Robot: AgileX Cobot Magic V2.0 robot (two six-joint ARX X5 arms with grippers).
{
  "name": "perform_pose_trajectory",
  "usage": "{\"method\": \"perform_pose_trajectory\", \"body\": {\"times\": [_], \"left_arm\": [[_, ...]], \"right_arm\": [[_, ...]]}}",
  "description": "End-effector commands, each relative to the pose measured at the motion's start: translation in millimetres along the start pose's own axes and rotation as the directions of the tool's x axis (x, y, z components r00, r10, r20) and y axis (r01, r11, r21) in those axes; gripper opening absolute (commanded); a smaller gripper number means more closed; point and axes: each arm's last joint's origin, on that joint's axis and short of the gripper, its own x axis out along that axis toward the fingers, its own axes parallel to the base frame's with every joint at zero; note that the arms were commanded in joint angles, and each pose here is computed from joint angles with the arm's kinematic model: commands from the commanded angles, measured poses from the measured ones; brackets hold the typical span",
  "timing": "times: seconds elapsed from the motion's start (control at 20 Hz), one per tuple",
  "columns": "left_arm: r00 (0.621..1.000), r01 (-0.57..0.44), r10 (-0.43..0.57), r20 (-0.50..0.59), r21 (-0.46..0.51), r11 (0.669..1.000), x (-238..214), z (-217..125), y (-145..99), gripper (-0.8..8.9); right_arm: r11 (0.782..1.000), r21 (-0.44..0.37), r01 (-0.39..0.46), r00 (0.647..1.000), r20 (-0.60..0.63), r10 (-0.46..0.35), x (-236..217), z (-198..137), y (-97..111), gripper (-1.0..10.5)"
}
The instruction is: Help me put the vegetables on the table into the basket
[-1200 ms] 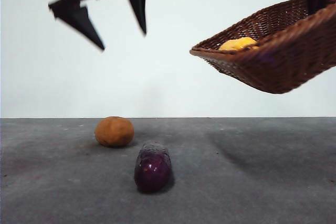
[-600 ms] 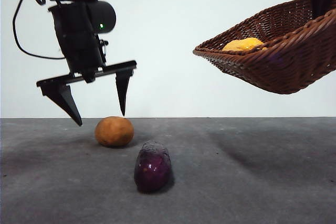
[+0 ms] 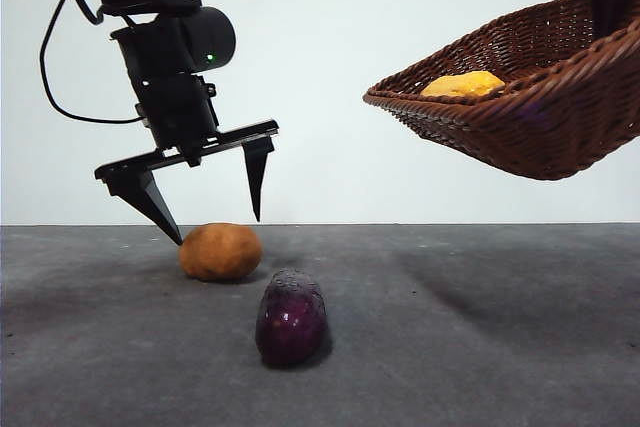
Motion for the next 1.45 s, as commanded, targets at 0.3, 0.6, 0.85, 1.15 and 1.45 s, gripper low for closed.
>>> {"method": "perform_pose_trajectory", "body": {"times": [0.3, 0.6, 0.85, 1.15, 1.45], "left_arm": [[0.998, -0.017, 0.01, -0.056, -0.114, 0.993, 23, -4, 2, 4.45], [0.995, -0.003, -0.003, -0.096, -0.07, 0.998, 23, -7, 3, 3.9], [0.994, -0.05, 0.053, -0.097, 0.03, 0.998, 23, -8, 7, 1.41], [0.996, -0.013, 0.024, -0.09, 0.122, 0.992, 10, -6, 7, -0.06], [0.987, 0.142, -0.155, 0.039, 0.228, 0.963, -74, -6, -5, -0.05]], "right_arm": [[0.999, -0.031, -0.008, 1.0, -0.011, 0.007, -2, -2, 0, -0.1], [0.999, -0.046, -0.008, 1.0, -0.012, 0.008, -2, -2, 0, -0.1], [0.999, -0.049, -0.022, 1.0, -0.013, 0.022, -2, -3, 1, -0.1], [0.998, -0.048, -0.034, 0.999, -0.013, 0.034, -2, -2, 1, -0.1], [0.999, -0.016, -0.034, 0.999, -0.004, 0.034, -2, -2, 1, -0.1]]}}
